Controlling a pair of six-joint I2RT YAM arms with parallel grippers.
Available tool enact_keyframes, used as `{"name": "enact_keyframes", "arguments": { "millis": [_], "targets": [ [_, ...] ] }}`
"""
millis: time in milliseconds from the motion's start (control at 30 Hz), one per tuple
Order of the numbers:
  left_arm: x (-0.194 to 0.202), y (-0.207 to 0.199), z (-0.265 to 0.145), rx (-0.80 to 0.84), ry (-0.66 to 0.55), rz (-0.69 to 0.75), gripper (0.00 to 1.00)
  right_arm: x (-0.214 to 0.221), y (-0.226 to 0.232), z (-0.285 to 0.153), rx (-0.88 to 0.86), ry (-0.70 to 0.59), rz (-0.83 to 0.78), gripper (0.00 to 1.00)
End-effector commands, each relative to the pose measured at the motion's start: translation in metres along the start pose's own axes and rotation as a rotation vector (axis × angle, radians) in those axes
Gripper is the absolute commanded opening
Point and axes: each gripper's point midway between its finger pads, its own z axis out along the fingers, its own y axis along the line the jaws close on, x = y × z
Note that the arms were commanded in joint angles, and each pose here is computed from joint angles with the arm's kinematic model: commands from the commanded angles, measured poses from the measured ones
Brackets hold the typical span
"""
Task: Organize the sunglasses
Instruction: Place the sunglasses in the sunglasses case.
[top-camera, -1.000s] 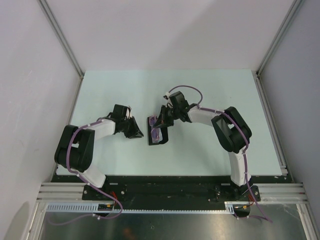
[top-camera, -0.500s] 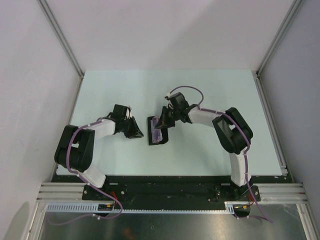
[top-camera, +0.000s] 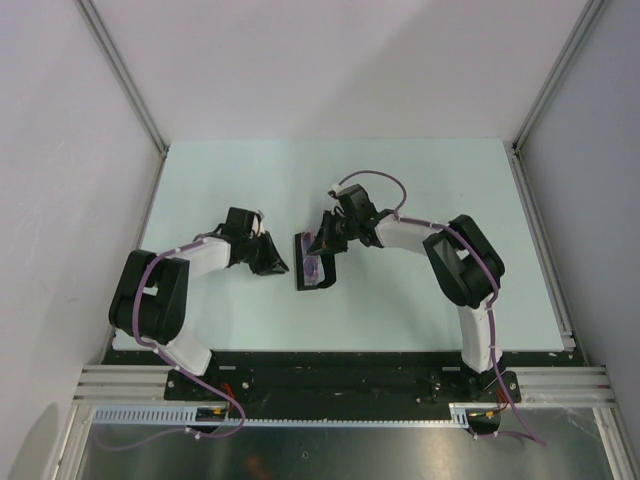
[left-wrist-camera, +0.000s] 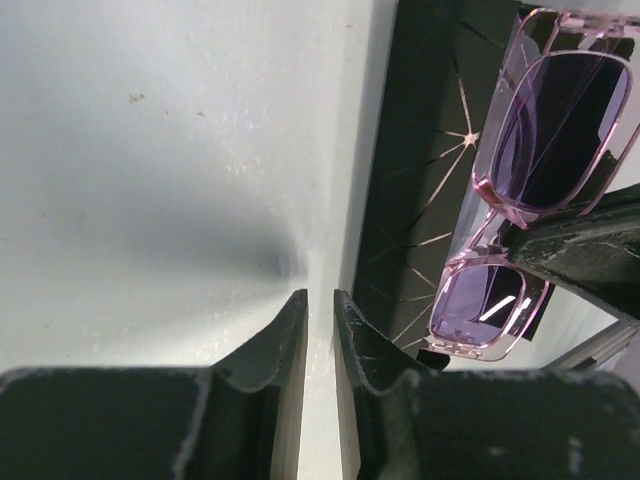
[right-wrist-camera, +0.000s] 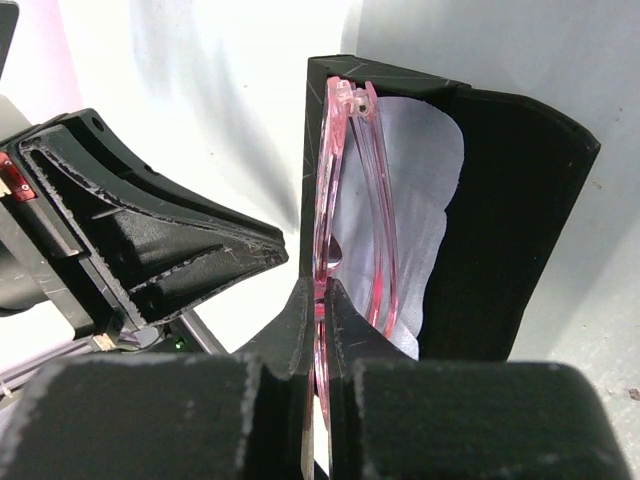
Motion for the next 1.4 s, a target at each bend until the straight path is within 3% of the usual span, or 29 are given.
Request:
{"name": "enact_keyframes", "arguments": {
  "millis": [0, 400, 633, 1367],
  "targets": [
    [-0.013, -0.016, -0.005, 0.052, -0.022, 0.036, 0.21, 0.0, -0.003, 0.006, 0.029, -0.021, -0.002, 0.0],
    [-0.011, -0.017, -0.001, 0.037, -0.019, 0.009, 0.21, 0.001, -0.009, -0.005, 0.104, -0.038, -0.029, 0.0],
    [-0.025, -0.025, -0.006, 0.036, -0.069, 0.001, 0.26, 0.01, -0.009, -0.004, 0.108, -0.009, -0.016, 0.0],
    [-0.016, -0.026, 0.012, 0.023, -0.014, 0.016, 0.28, 0.014, 0.0, 0.018, -0.004, 0.022, -0.001, 0.0]
  ]
}}
